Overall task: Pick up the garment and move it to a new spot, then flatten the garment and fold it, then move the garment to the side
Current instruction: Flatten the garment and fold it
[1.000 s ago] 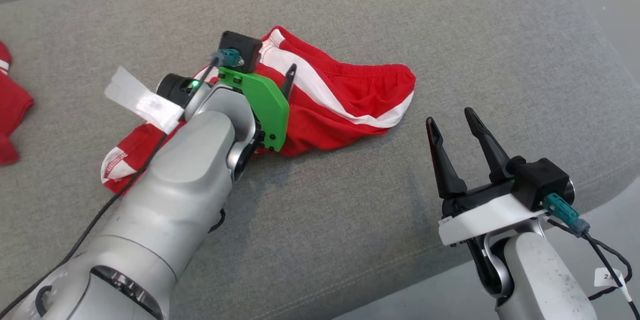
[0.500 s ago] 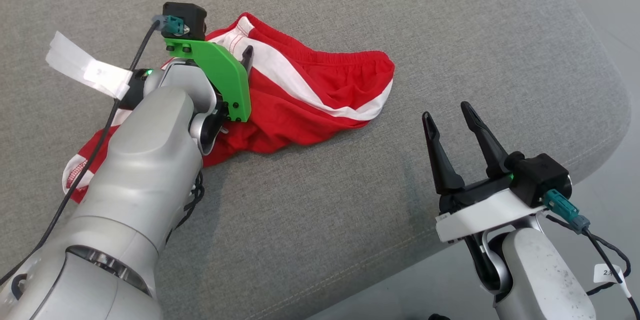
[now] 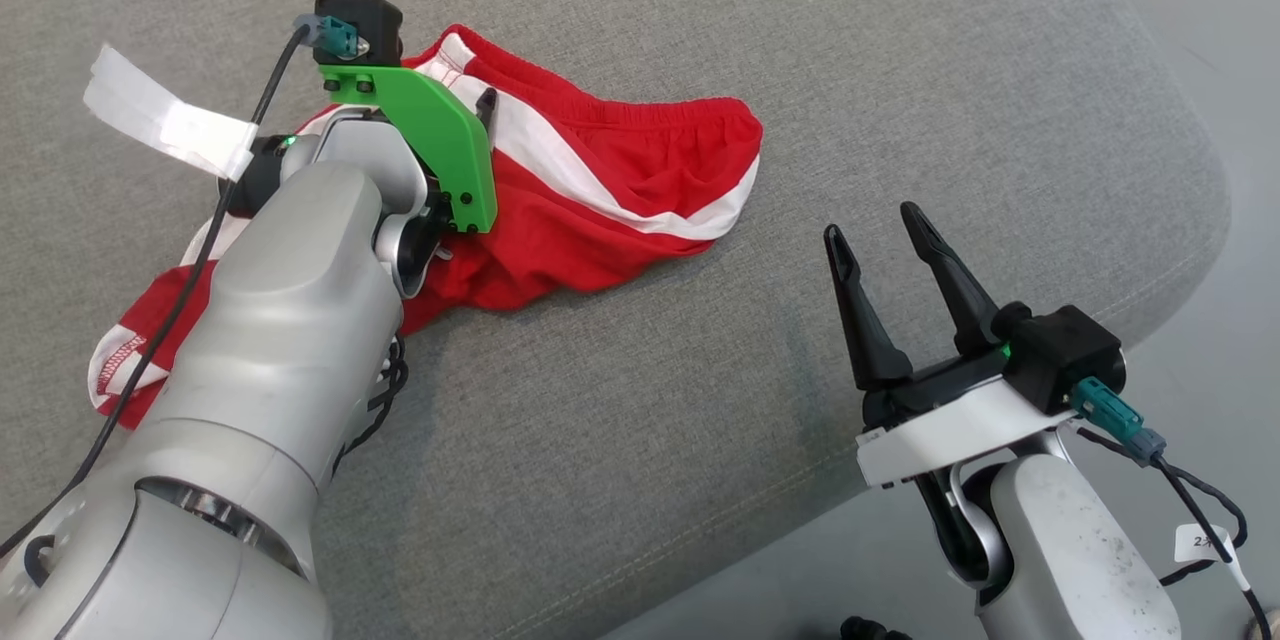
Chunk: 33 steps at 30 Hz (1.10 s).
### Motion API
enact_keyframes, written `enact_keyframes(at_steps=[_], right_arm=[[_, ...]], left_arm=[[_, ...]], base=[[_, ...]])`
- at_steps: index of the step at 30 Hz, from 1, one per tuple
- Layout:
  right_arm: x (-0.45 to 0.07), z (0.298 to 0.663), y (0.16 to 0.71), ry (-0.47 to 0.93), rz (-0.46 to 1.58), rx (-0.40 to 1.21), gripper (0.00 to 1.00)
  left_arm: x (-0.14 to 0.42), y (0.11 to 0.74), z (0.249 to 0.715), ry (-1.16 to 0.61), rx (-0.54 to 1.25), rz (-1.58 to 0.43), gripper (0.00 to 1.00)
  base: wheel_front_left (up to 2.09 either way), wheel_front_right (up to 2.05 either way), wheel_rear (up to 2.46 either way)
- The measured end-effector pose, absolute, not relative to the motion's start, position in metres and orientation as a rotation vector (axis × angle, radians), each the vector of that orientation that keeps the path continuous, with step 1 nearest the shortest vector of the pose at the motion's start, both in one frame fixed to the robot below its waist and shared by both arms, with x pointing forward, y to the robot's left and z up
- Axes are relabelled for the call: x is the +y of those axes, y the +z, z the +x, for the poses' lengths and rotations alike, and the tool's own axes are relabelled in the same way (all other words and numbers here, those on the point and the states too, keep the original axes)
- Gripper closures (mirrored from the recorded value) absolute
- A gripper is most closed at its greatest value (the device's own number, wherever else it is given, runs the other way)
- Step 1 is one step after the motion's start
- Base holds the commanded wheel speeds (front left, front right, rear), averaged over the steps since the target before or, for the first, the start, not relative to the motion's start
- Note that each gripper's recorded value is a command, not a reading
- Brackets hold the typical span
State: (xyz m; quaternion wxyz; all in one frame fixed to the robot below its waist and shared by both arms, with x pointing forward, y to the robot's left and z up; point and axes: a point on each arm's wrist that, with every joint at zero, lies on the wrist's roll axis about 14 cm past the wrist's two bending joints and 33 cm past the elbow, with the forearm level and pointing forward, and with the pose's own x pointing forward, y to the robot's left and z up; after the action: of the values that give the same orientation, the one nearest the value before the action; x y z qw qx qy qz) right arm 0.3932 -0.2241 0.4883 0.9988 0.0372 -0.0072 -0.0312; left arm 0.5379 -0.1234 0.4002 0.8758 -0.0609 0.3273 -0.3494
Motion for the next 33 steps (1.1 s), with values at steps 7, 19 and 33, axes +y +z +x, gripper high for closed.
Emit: enact_keyframes(at_steps=[7,19,33], right_arm=[[-0.228,0.393,0.486,-0.075,0.070,-0.007,0.00],[-0.221,0.402,0.489,-0.049,0.069,-0.027,0.00],[-0.183,0.414,0.495,0.062,0.072,-0.054,0.00]], left_arm=[[-0.129,0.395,0.536,-0.751,0.691,-0.105,1.00],[-0.128,0.458,0.552,-0.794,0.443,-0.158,1.00],[-0.056,0.515,0.540,-0.706,0.179,-0.152,1.00]], base=[[0.00,0.00,0.00],[0.00,0.00,0.00],[0.00,0.00,0.00]])
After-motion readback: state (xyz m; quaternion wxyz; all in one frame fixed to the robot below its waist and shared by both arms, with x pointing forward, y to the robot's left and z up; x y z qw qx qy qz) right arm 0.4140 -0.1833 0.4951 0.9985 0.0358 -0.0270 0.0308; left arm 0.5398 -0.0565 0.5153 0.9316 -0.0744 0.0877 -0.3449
